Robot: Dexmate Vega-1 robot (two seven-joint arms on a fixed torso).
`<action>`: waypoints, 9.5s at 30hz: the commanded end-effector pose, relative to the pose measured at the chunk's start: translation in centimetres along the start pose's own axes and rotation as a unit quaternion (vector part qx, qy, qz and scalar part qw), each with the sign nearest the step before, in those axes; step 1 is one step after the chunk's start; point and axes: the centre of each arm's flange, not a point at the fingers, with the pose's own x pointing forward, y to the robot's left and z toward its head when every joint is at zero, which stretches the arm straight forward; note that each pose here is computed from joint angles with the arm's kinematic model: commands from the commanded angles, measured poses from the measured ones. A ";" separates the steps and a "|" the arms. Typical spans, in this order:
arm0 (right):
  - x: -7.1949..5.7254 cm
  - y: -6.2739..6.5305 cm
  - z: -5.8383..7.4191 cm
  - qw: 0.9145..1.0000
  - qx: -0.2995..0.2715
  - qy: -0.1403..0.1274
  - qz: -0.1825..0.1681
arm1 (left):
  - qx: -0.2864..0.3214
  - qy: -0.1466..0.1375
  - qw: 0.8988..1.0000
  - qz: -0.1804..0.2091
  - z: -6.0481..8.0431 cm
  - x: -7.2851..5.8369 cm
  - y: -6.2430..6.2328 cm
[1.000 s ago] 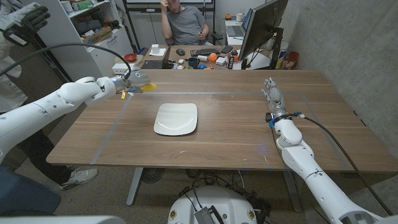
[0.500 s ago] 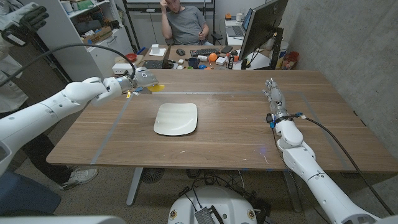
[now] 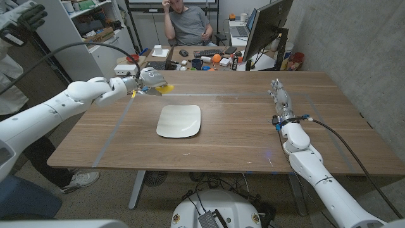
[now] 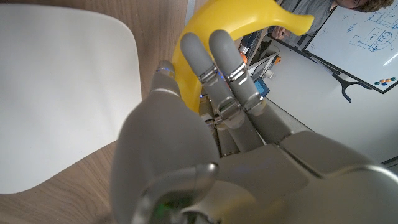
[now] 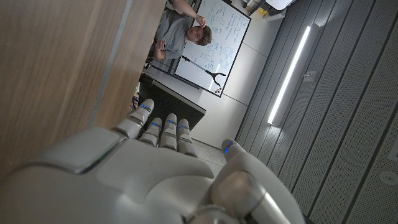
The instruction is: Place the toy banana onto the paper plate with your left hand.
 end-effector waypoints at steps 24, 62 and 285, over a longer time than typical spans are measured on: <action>0.4 0.4 -0.7 1.000 0.011 0.008 0.008 | -0.067 -0.091 0.994 0.007 3.9 -0.2 1.9; -0.2 -0.2 -0.3 1.000 0.007 -0.001 0.007 | -0.170 -0.143 0.974 -0.040 6.4 0.5 1.1; -2.7 -0.2 0.9 0.999 0.020 -0.024 0.025 | -0.085 0.097 0.982 0.138 1.8 -7.6 8.4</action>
